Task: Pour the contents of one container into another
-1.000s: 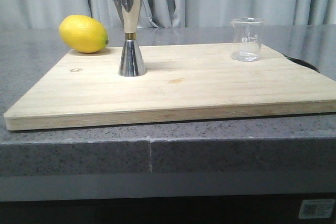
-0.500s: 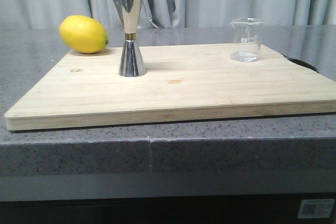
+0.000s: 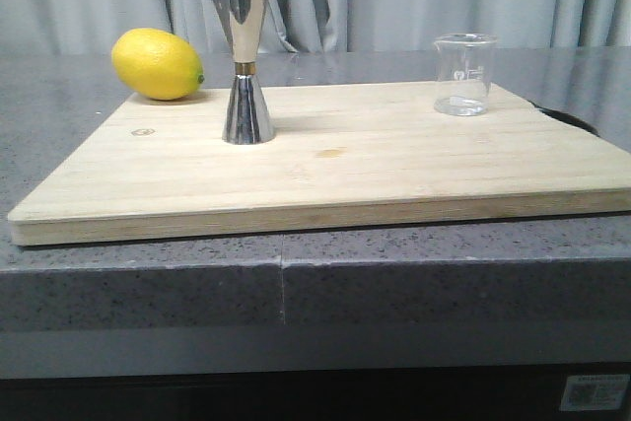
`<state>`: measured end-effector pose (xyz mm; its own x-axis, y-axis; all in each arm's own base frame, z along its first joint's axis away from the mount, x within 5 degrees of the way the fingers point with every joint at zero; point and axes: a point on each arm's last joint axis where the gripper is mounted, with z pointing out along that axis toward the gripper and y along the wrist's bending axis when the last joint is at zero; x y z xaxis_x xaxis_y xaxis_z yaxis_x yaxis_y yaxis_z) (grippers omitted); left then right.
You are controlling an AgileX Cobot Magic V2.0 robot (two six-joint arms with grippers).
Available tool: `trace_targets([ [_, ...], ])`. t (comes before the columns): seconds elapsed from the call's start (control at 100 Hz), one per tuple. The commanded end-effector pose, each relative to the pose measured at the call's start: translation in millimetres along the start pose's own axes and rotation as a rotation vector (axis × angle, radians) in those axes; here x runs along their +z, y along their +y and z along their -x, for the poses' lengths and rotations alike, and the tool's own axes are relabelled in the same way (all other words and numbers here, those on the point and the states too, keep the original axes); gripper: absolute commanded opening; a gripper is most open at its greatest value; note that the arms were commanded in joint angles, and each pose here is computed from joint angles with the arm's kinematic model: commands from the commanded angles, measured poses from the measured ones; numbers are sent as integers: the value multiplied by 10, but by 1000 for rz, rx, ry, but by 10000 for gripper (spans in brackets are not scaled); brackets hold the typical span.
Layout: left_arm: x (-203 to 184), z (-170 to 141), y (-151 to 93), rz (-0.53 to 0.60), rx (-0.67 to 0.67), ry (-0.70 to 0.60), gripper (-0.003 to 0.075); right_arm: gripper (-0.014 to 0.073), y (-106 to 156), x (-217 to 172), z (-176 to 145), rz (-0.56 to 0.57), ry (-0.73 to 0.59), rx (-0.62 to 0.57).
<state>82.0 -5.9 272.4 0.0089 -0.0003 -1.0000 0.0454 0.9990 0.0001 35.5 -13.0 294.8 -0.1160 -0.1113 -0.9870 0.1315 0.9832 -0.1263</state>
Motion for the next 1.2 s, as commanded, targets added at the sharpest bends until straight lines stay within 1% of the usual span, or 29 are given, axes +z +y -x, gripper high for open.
trace_targets([
  [0.0, 5, 87, -4, -6, -48, -26, 437, 490, 6, -15, 170, 10, -136, -5],
  [0.12, 5, 89, -4, -6, -56, -28, 428, 486, 18, -30, 249, 23, -224, -5],
  [0.17, 5, 89, -4, -6, -56, -28, 399, 463, 21, -34, 267, 26, -244, -6],
  [0.21, 5, 89, -4, -6, -56, -28, 359, 435, 21, -35, 271, 27, -249, -6],
  [0.28, 5, 89, -4, -6, -57, -28, 262, 347, 21, -35, 271, 27, -249, -6],
  [0.43, 5, 89, -4, -6, -58, -28, -4, 76, 21, -35, 269, 26, -246, -6],
  [0.45, 5, 89, -4, -6, -58, -28, -20, 40, 21, -35, 269, 26, -246, -6],
  [0.52, 5, 89, -4, -6, -58, -28, -18, -67, 21, -35, 269, 26, -246, -6],
  [0.53, 5, 89, -4, -6, -58, -28, -18, -71, 21, -35, 269, 26, -246, -6],
  [1.19, 4, 89, -13, -18, -59, -28, -19, -67, 20, -33, 261, 25, -237, -6],
])
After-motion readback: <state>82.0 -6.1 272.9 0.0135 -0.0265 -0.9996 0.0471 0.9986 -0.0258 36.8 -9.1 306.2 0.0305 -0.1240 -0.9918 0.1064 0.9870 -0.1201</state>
